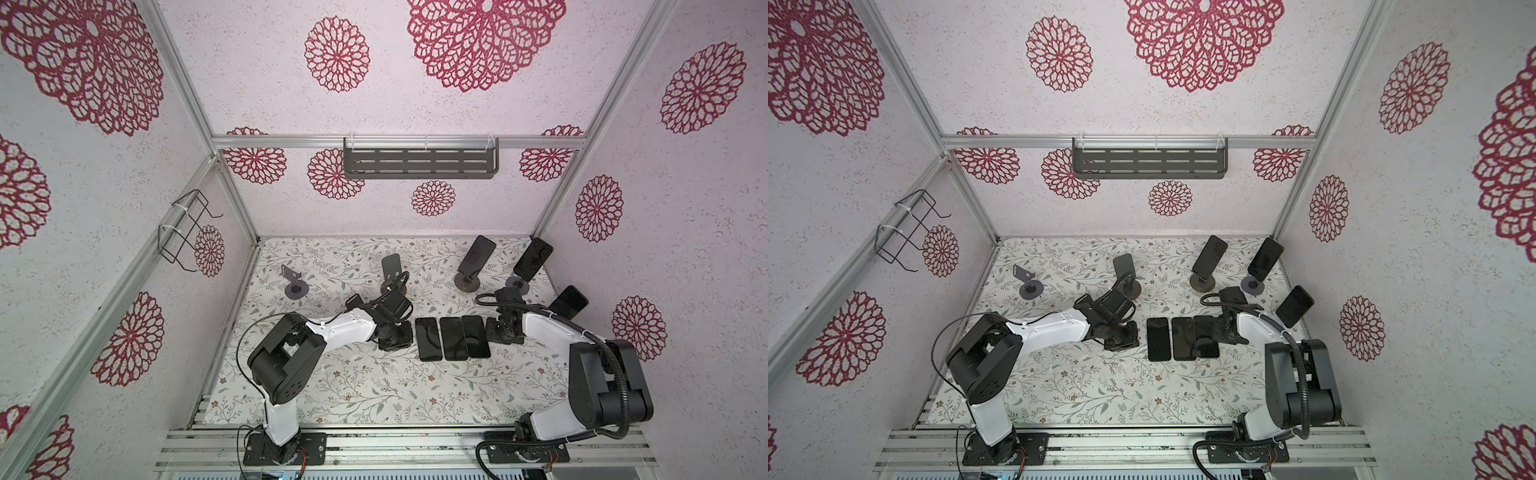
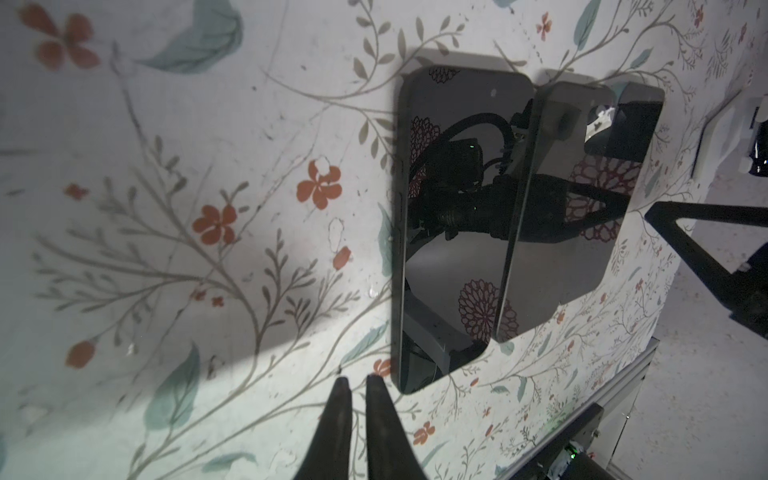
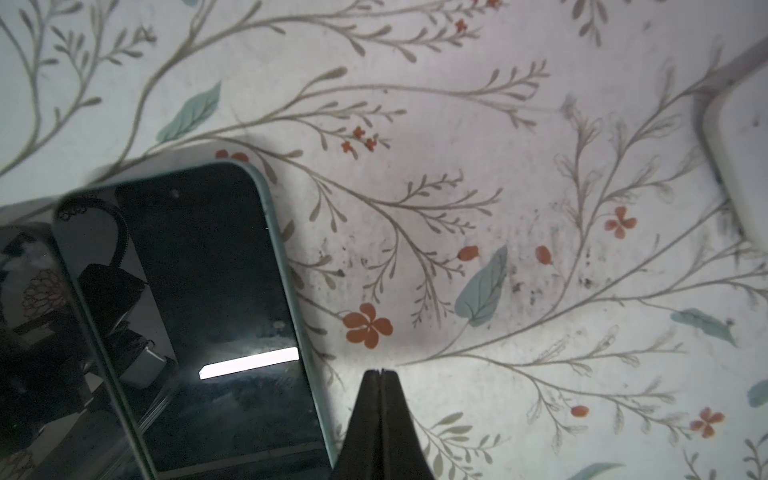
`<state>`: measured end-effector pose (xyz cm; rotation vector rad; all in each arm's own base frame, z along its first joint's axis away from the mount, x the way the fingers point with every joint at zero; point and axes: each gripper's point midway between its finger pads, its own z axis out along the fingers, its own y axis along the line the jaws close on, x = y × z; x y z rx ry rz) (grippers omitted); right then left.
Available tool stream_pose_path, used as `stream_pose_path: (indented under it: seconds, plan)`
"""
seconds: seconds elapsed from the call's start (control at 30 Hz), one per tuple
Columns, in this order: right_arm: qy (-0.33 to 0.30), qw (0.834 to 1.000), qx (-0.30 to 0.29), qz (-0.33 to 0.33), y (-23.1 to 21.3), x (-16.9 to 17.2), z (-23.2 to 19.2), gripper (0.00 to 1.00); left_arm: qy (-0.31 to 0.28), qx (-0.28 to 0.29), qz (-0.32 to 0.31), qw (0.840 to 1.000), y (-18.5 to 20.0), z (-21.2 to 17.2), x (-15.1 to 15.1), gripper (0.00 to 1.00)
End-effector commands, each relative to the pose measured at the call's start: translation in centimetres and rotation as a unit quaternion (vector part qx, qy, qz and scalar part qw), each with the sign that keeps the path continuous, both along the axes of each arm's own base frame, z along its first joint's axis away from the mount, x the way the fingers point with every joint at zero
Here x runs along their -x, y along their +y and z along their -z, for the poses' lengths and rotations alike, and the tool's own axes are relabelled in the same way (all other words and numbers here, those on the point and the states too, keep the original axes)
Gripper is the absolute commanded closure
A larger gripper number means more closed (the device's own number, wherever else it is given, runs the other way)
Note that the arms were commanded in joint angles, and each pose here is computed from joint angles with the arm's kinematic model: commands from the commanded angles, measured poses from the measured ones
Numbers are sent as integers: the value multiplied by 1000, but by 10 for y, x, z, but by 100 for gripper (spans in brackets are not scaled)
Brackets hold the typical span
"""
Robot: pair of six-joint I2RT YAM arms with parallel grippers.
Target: Remove the phone from the phone stand
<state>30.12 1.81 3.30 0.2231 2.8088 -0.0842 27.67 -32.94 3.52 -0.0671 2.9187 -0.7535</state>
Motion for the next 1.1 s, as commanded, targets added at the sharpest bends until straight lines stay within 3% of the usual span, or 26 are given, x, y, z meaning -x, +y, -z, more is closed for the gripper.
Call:
stream_pose_path:
  seconds: [0.0,0.9,1.0,1.07]
  plan:
    - [-8,1000,-10,-11,5,-5,1,96,-3,8,-10,1000,-11,4,-8,87]
    - [2,998,-60,-23,23,0,20,96,8,24,5,1000,-35,33,-15,89]
    - [3,999,-47,-11,17,1,15,96,4,21,7,1000,-32,31,-14,84]
    - [-1,999,-43,-5,15,-1,9,95,1,19,9,1000,-31,29,-14,74]
